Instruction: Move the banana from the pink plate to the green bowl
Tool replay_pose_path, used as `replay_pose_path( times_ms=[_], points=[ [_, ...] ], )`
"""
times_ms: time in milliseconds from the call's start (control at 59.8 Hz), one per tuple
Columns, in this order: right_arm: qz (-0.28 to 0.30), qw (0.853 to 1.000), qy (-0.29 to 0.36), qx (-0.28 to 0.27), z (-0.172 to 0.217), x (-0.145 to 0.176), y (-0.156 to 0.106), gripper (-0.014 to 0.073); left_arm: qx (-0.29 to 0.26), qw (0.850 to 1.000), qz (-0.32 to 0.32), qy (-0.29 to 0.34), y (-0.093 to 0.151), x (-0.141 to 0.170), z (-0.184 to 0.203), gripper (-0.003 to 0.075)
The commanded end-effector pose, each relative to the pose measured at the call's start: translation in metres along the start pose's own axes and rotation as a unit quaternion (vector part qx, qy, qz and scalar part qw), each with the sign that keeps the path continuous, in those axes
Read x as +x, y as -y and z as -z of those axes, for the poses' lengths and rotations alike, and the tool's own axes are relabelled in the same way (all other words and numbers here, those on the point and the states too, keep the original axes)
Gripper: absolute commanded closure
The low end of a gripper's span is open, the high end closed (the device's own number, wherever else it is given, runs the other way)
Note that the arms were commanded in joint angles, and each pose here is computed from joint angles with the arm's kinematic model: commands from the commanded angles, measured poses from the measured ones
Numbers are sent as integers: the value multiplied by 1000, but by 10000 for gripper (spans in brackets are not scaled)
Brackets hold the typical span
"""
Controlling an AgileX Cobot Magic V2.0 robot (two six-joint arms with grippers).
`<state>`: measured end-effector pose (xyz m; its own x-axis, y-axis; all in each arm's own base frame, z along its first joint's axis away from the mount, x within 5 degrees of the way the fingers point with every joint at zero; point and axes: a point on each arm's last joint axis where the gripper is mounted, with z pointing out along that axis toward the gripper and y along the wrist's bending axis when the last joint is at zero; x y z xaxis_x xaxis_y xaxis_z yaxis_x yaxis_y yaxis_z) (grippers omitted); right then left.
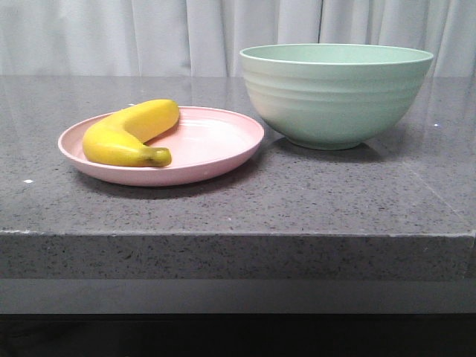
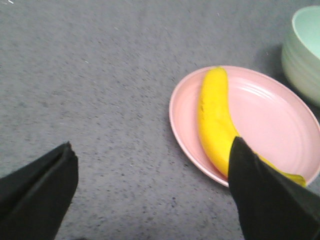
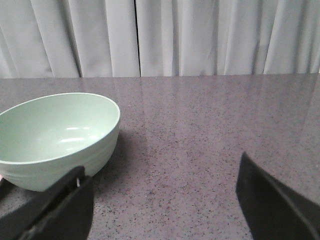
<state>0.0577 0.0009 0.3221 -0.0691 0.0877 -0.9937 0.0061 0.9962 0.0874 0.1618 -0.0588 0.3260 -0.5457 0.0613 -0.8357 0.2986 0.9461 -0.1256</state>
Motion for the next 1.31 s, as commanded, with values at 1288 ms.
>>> replay_pose_path(
  times_ms=[1288],
  points=[
    [12, 999, 49, 4, 1, -17, 0, -6, 56, 983, -32, -169, 61, -39, -158, 129]
  ],
)
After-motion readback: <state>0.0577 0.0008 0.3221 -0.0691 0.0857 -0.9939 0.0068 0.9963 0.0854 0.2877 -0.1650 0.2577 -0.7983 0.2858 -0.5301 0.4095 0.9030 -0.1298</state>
